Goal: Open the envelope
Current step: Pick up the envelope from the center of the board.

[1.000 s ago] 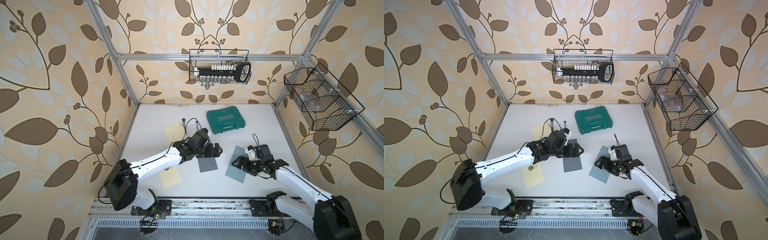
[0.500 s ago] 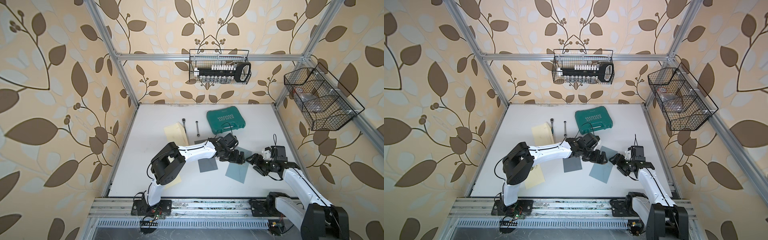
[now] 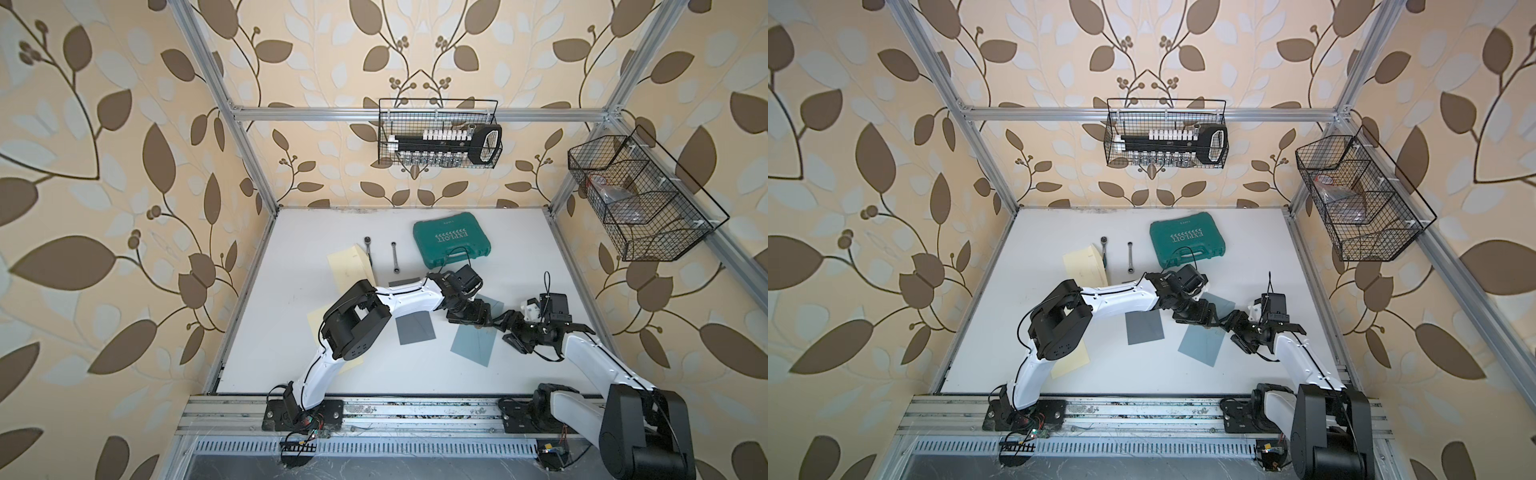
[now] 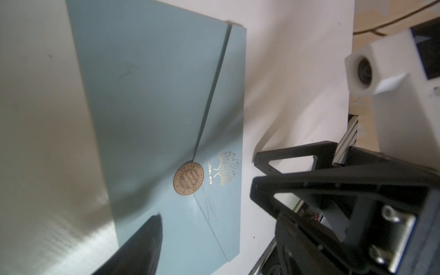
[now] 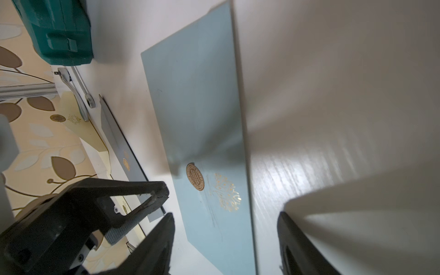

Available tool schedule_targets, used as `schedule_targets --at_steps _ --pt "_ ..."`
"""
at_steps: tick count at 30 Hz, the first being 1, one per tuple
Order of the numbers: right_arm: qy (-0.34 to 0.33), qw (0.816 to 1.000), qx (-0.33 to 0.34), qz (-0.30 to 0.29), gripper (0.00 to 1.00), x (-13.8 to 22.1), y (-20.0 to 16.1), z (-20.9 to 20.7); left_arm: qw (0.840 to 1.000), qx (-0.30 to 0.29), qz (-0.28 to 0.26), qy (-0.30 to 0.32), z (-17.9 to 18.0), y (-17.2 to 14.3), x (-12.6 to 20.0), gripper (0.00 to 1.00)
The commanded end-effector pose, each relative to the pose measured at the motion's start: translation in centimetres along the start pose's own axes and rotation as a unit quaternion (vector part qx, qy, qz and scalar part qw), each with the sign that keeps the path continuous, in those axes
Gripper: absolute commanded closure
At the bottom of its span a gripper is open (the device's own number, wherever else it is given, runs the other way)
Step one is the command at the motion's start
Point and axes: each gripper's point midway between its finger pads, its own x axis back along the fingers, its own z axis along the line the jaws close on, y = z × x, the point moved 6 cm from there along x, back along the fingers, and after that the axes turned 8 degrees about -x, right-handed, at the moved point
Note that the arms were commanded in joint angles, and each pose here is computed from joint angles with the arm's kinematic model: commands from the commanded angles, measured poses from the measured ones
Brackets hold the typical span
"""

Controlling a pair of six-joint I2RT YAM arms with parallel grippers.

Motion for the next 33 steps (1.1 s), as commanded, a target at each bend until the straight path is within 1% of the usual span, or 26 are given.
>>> schedule_targets --at_steps 1,8,11,15,23,29,33 --pt "0.002 1.0 -0.007 -0.002 0.34 -0.2 0.0 -0.2 0.999 -0.017 0.004 -0.029 -1.3 1.0 -0.2 0.25" --pt "0.018 0.999 -0.032 0.01 0.37 -1.0 -0.2 -0.8 0.999 -0.009 0.024 -0.023 -0.2 0.4 -1.5 0.27" --pt "0.02 0.999 -0.035 0.016 0.38 -1.3 -0.2 -0.9 1.0 -0.005 0.027 -0.009 0.4 0.1 -1.8 0.27" --pt "0.023 0.999 -0.038 0.016 0.39 -1.7 -0.2 -1.3 0.999 0.017 0.031 -0.002 1.6 -1.1 -2.4 0.3" --pt "0.078 0.996 -0.044 0.021 0.45 -1.9 0.0 -0.5 0.999 0.031 0.035 0.003 2.3 -1.9 -2.5 0.4" --pt "0.116 0.993 -0.031 0.019 0.47 -1.2 -0.1 0.4 0.999 0.032 0.028 0.007 2.3 -2.0 -2.1 0.42" --pt "0.143 0.989 -0.015 0.012 0.51 -0.7 -0.2 1.1 0.999 0.031 0.021 0.003 2.1 -2.0 -1.8 0.43"
